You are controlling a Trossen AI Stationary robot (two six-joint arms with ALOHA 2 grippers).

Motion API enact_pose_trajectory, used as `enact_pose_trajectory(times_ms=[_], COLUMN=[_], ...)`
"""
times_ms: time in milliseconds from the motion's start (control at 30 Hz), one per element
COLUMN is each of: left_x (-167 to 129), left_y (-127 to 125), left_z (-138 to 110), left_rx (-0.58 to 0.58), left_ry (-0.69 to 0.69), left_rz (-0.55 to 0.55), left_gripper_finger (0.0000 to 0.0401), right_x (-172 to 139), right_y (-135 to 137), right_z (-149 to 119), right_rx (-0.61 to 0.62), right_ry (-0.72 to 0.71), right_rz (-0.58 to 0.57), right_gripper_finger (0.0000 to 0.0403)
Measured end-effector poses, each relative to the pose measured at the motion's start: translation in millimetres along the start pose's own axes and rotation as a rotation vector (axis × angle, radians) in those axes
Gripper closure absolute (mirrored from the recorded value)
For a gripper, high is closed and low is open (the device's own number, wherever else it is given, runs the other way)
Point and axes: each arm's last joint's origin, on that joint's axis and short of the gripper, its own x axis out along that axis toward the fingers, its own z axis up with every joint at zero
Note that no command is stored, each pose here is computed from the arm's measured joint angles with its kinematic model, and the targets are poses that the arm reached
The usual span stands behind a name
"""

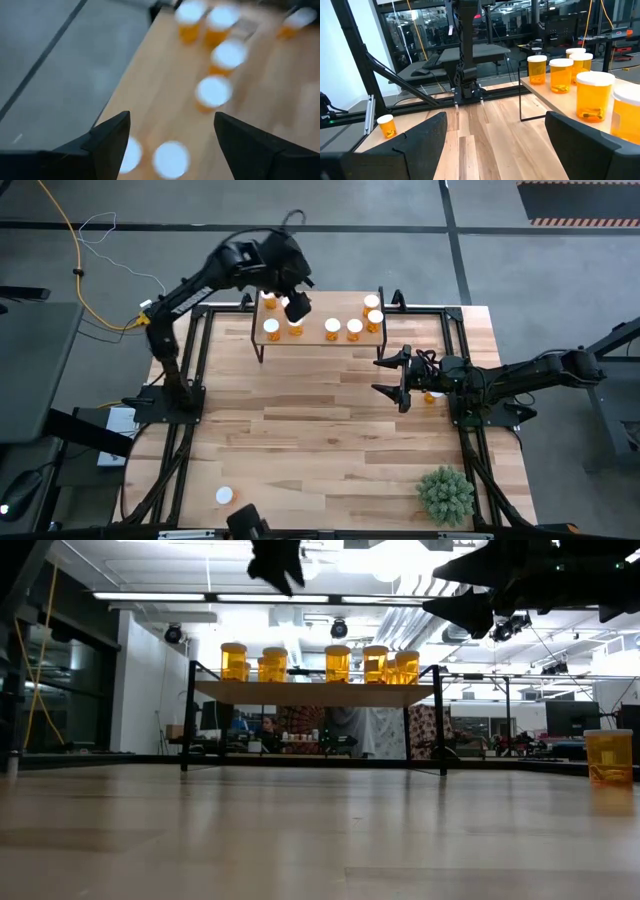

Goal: Pick and place medicine bottles onto shelf by color
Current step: Put the orange pill bottle on the shelf

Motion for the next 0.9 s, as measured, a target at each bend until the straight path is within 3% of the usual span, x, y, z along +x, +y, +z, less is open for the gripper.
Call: enact_pose_trajectory(times_ms=[167,300,400,633,767,900], left_x=[-28.7,-38.6,-35.1,-17.3,-2.9,7.4], left_y=[-15.2,-36.4,-53.7,-86.1,-94.6,-96.8], left_z=[-4.1,-28.5,-63.6,-174.7,-231.5,-269.9], left_rx=[0.029,0.074,0.099,0.082,0.020,-0.017], left_ry=[-0.216,-0.373,-0.471,-0.746,-0.927,-1.071], left_rz=[-0.170,-0.219,-0.248,-0.375,-0.433,-0.450], left_gripper_finger=[0.0121,0.0121,0.0121,0.0121,0.0121,0.0121], right_x=[0.0,0.0,0.0,0.0,0.0,0.0], right_y=[0.0,0.0,0.0,0.0,-0.1,0.0], right_z=[0.1,0.0,0.1,0.0,0.0,0.0], right_rx=[0.006,0.005,0.005,0.005,0.006,0.006], right_ry=[-0.001,0.000,0.000,0.000,0.000,0.000], right_rz=[0.000,0.000,0.000,0.000,0.000,0.000], right_gripper_finger=[0.0075,0.0075,0.0075,0.0075,0.0075,0.0075])
